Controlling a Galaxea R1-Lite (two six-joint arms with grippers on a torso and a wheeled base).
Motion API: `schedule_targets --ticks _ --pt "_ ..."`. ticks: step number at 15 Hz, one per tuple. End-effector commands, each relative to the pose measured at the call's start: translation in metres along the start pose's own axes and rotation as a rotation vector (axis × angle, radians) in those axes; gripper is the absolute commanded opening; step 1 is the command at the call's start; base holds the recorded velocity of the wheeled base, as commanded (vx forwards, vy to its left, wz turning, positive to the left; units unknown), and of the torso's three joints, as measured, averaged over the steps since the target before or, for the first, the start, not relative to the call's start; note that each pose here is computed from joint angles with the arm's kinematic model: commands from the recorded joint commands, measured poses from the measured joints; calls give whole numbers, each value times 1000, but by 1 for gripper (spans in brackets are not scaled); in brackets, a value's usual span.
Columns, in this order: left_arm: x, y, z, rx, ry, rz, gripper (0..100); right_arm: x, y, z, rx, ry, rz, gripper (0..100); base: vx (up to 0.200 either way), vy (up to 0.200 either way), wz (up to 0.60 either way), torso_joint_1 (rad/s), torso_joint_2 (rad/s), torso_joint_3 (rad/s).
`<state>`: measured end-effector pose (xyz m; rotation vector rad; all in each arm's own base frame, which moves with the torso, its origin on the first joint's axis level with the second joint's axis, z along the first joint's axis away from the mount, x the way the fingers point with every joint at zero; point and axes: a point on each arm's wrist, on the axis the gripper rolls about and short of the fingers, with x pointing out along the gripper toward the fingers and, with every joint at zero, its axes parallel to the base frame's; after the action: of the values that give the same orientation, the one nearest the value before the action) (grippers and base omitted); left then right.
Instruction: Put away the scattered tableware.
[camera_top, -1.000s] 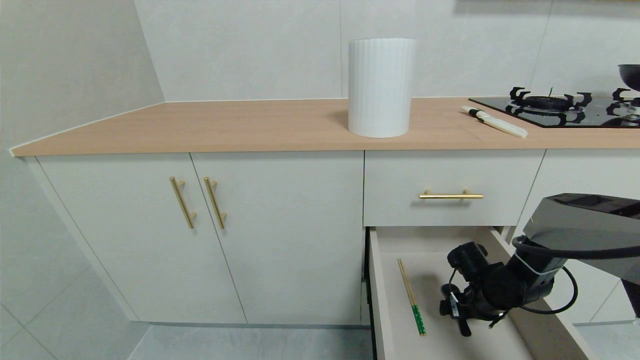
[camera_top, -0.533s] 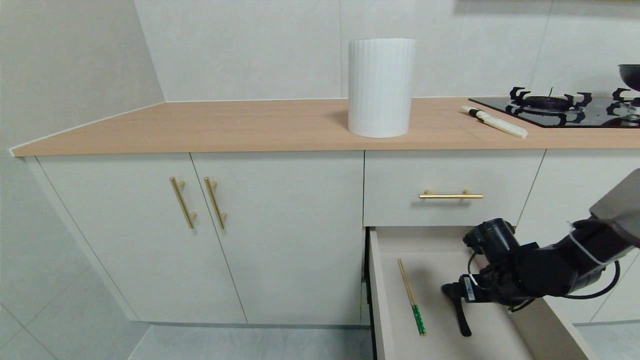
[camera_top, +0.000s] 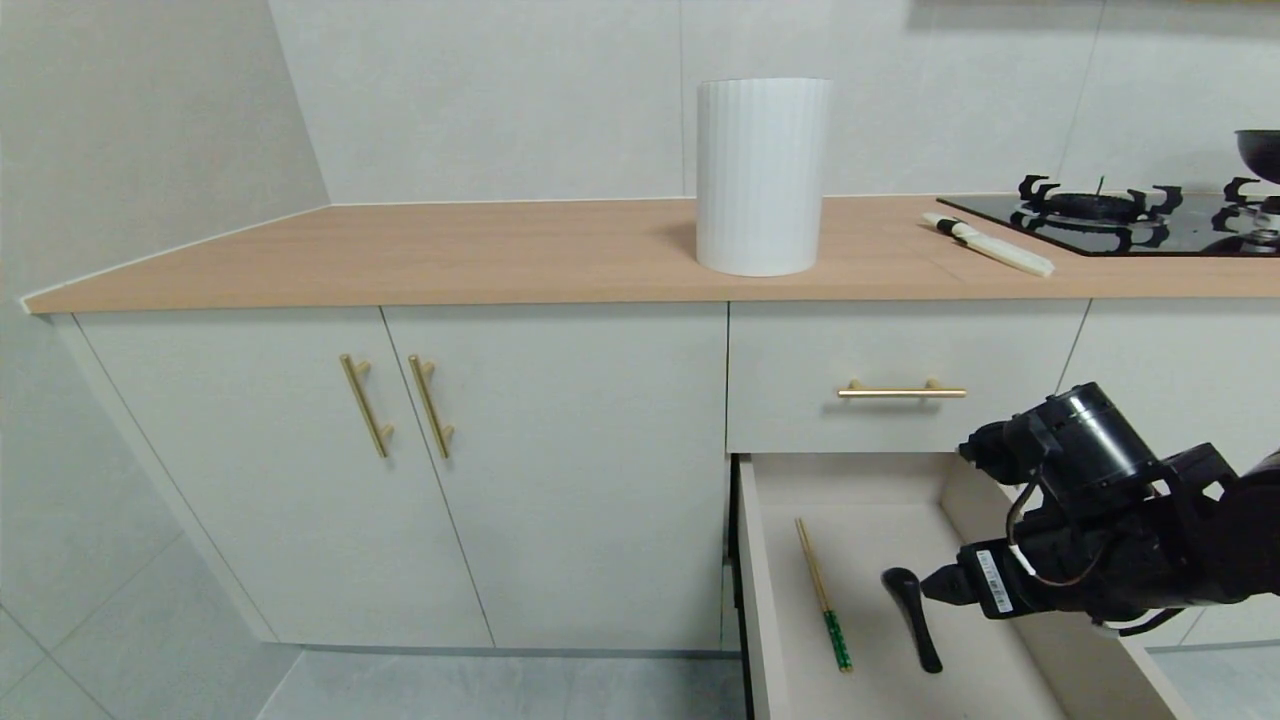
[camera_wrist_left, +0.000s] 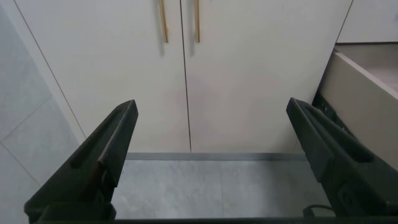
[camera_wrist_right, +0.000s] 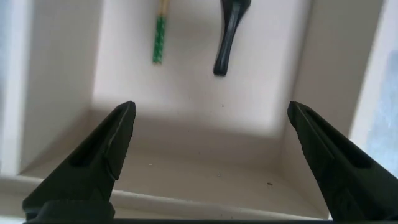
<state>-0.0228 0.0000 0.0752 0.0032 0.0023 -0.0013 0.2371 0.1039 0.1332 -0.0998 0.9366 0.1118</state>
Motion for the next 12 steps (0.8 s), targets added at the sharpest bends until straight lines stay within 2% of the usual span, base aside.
schedule_targets --ticks 1,3,12 --pt "0 0 0 0 1 0 100 -11 0 1 2 -37 12 100 0 0 0 0 0 0" --pt "0 0 0 0 1 0 100 -12 0 1 2 -37 12 100 0 0 0 0 0 0" --pt "0 0 0 0 1 0 100 -17 -2 -1 2 -50 15 100 -200 0 0 1 2 2"
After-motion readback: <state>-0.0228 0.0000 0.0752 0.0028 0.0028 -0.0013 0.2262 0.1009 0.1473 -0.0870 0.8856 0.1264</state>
